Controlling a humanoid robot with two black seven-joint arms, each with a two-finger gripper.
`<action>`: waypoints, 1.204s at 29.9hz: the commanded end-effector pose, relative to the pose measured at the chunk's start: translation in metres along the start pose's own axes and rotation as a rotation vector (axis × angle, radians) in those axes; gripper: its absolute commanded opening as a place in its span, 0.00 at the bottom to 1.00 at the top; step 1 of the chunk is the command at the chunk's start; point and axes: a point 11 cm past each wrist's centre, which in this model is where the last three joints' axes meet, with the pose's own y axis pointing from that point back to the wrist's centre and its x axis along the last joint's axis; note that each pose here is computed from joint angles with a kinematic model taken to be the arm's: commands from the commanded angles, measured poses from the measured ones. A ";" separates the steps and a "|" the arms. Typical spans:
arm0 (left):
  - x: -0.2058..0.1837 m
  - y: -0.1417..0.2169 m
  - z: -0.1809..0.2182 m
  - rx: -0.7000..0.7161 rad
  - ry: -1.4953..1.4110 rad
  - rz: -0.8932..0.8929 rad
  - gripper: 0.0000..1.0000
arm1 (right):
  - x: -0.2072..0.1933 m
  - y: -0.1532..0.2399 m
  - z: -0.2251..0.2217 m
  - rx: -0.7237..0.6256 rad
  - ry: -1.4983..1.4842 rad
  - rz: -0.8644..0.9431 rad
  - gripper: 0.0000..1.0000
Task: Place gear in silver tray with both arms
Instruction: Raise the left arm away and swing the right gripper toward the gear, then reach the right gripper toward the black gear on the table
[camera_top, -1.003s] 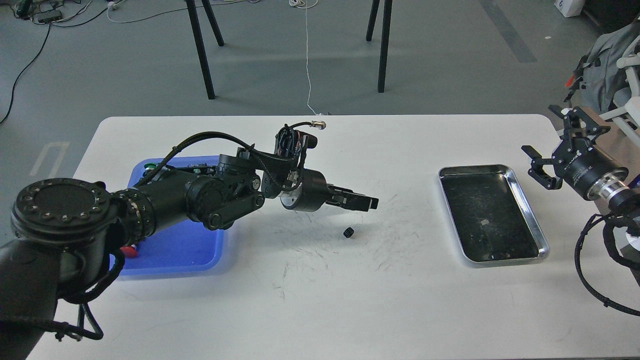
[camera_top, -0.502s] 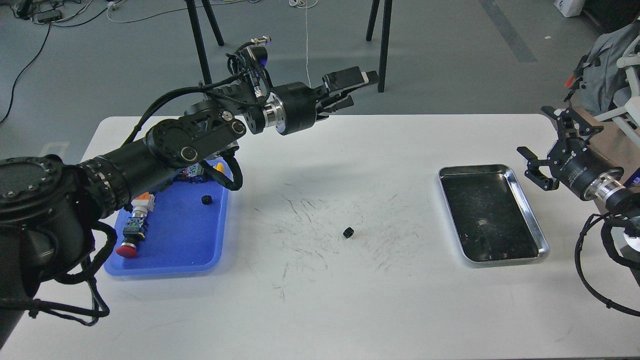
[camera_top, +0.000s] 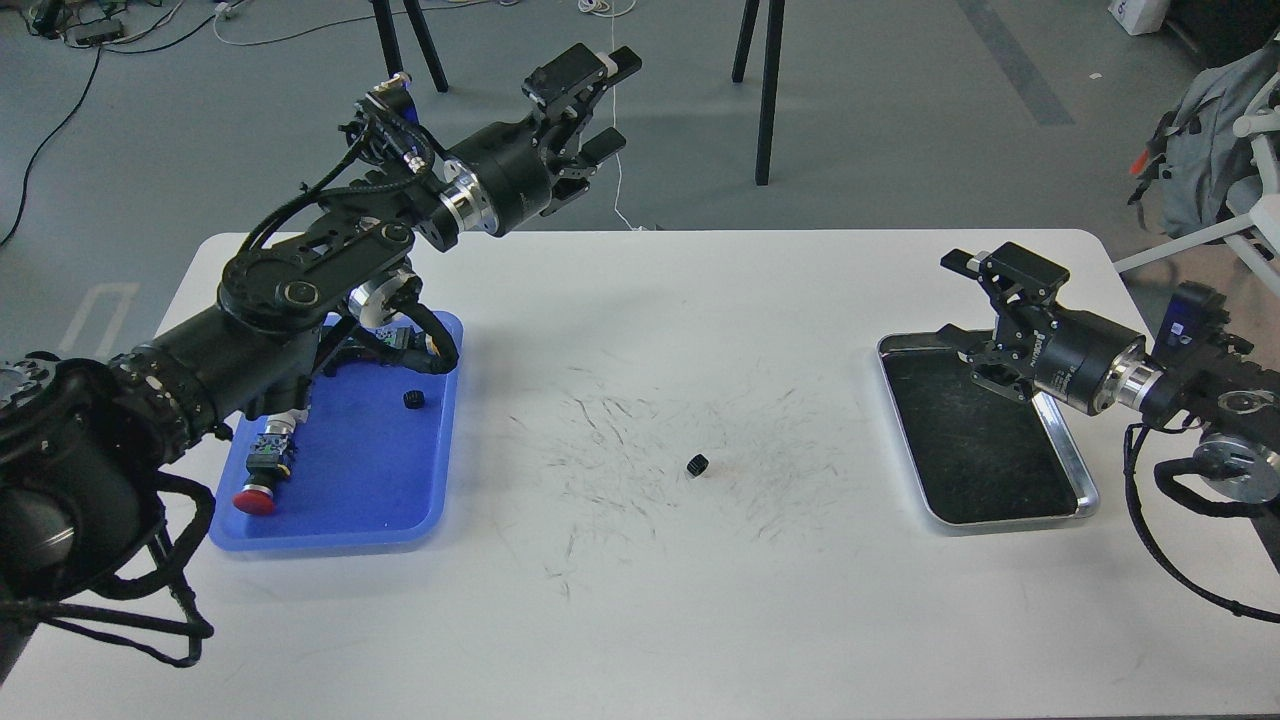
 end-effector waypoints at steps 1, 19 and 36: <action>0.001 0.006 -0.009 0.014 0.014 0.015 1.00 | 0.004 -0.004 -0.008 -0.008 0.034 -0.002 0.98; 0.016 0.029 -0.038 0.035 0.118 0.157 1.00 | 0.006 -0.005 -0.030 0.052 0.057 -0.005 0.98; 0.021 0.030 -0.037 0.033 0.114 0.169 1.00 | -0.067 -0.031 -0.029 -0.130 0.689 -0.399 0.98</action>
